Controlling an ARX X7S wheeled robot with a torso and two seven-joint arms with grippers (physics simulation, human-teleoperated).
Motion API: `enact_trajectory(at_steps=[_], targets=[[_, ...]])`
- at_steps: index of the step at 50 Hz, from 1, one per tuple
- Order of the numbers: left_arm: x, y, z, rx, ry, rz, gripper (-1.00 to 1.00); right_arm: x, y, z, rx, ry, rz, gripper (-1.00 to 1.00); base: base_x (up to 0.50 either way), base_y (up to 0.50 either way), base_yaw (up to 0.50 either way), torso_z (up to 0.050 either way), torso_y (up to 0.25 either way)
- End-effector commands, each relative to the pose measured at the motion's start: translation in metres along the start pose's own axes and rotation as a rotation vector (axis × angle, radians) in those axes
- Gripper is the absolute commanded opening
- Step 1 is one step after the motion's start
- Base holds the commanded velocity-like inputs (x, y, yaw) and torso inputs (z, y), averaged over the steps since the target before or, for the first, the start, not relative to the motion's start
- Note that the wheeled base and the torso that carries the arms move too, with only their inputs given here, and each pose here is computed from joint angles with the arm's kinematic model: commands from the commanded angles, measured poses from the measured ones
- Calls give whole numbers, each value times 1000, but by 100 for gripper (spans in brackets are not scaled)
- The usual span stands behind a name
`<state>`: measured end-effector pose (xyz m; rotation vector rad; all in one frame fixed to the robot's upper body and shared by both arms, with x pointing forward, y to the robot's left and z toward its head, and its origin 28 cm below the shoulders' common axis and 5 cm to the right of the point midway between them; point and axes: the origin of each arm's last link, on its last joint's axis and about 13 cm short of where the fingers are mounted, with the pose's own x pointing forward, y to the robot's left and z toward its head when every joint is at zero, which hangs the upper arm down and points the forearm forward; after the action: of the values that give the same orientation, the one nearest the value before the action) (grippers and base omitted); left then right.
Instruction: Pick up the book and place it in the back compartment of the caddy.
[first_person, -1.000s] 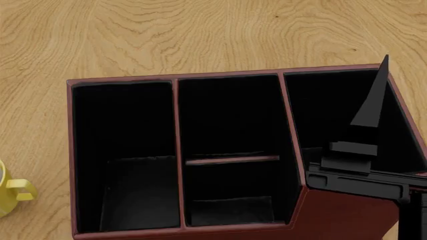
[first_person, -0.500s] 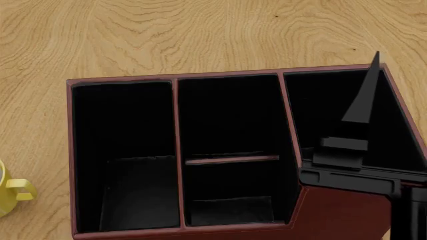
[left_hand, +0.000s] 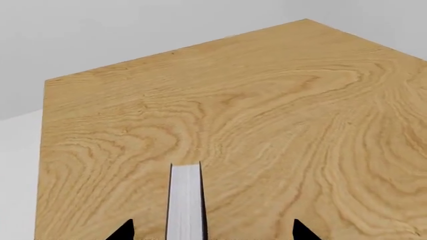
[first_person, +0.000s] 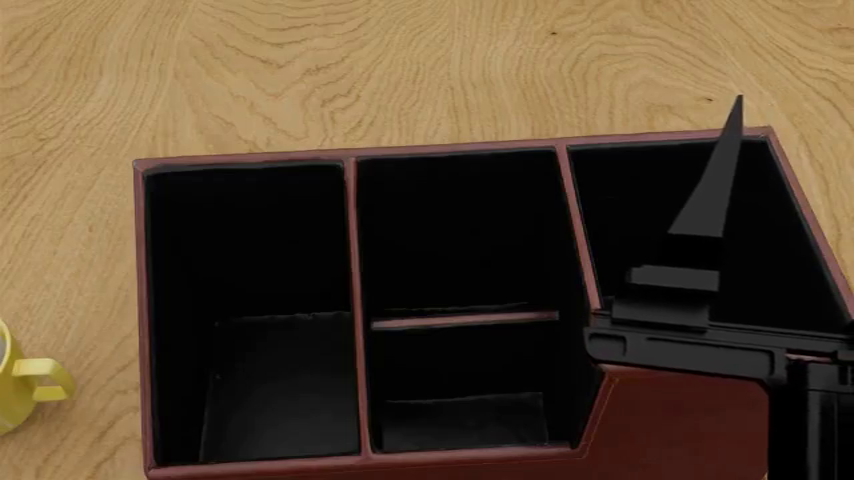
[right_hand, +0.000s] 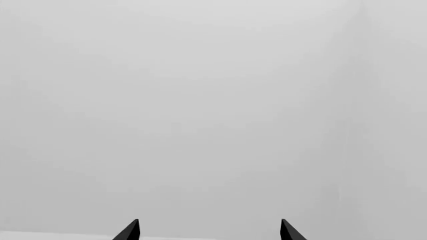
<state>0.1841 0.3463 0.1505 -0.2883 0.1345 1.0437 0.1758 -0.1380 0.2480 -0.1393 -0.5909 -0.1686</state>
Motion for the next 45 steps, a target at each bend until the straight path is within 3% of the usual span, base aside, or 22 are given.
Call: enact_trajectory(at_steps=[1, 25, 45], targets=[[11, 1, -4, 5, 15, 20, 100, 1, 1, 1, -4, -1, 3, 100, 0, 0, 0, 0, 0], [39, 6, -28, 26, 75, 72, 100, 1, 2, 2, -9, 2, 7, 100, 0, 0, 0, 0, 0], [48, 6, -41, 51, 114, 89, 100, 2, 4, 2, -9, 3, 10, 100, 0, 0, 0, 0, 0]])
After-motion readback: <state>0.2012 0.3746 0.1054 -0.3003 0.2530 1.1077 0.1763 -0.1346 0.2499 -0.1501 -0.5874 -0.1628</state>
